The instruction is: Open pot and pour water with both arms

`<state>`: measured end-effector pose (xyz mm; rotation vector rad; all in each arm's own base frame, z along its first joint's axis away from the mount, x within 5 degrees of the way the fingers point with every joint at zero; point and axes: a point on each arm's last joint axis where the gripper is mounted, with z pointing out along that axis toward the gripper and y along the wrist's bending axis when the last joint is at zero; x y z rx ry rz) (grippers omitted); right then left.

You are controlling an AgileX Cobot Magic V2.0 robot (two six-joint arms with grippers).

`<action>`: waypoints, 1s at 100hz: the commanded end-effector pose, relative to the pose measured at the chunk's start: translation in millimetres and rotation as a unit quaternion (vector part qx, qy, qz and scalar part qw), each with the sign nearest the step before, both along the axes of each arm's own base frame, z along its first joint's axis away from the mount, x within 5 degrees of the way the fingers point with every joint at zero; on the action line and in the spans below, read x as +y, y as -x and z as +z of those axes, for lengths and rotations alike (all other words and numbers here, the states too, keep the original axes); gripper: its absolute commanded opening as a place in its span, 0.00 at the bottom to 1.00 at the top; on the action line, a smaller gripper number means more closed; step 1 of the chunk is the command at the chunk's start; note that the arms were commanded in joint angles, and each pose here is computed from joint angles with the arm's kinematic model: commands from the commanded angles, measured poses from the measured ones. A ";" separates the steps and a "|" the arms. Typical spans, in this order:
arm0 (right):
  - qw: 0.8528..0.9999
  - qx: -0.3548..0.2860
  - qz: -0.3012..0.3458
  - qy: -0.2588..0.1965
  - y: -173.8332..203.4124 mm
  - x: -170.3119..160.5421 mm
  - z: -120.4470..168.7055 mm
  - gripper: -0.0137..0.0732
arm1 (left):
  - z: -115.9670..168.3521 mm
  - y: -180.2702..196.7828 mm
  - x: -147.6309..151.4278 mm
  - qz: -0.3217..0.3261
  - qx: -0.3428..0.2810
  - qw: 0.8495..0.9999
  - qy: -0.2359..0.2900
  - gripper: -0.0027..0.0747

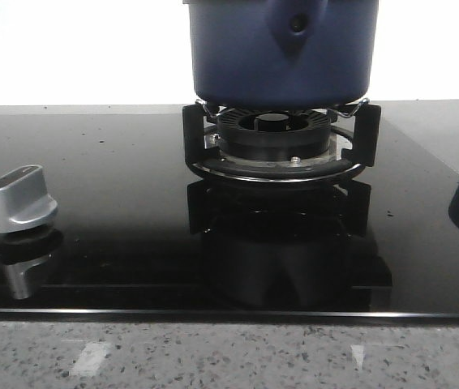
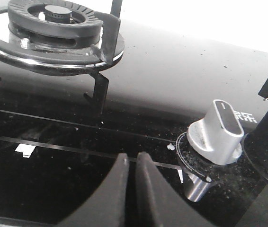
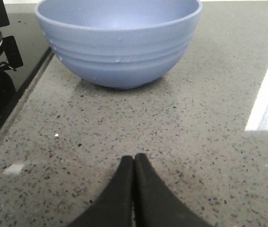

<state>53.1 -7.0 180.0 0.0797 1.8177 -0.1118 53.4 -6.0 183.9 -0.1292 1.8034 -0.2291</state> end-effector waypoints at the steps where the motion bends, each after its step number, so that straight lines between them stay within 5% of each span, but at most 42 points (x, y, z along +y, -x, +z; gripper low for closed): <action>1: 1.000 -0.001 -0.004 0.008 0.4 -0.7 -6.9 0.08 | -4.9 -0.2 0.1 0.002 -0.021 1.000 0.009 0.01; 10: 1.000 0.001 -0.005 0.030 0.5 -1.9 -6.7 0.08 | -4.9 -0.2 0.1 0.002 -0.021 1.000 0.009 0.01; 35: 0.974 -0.069 0.004 0.216 -1.6 -4.8 11.1 0.08 | -4.9 -0.2 0.1 0.002 -0.021 1.000 0.009 0.01; 57: 0.960 -0.163 0.028 0.225 -1.9 3.0 27.2 0.08 | -3.8 -0.4 0.2 0.003 -0.027 1.000 0.011 0.01; 68: 0.961 -0.192 0.030 0.198 -1.3 4.5 31.7 0.08 | -3.6 -0.4 0.2 0.003 -0.029 1.000 0.011 0.01; 90: 0.970 -0.240 0.009 0.040 0.1 1.9 37.0 0.08 | -3.3 -0.5 0.2 0.003 -0.030 0.999 0.011 0.01; 100: 0.952 -0.271 -0.018 -0.142 1.2 -3.2 38.6 0.08 | -2.1 -0.7 0.3 0.004 -0.037 0.999 0.011 0.01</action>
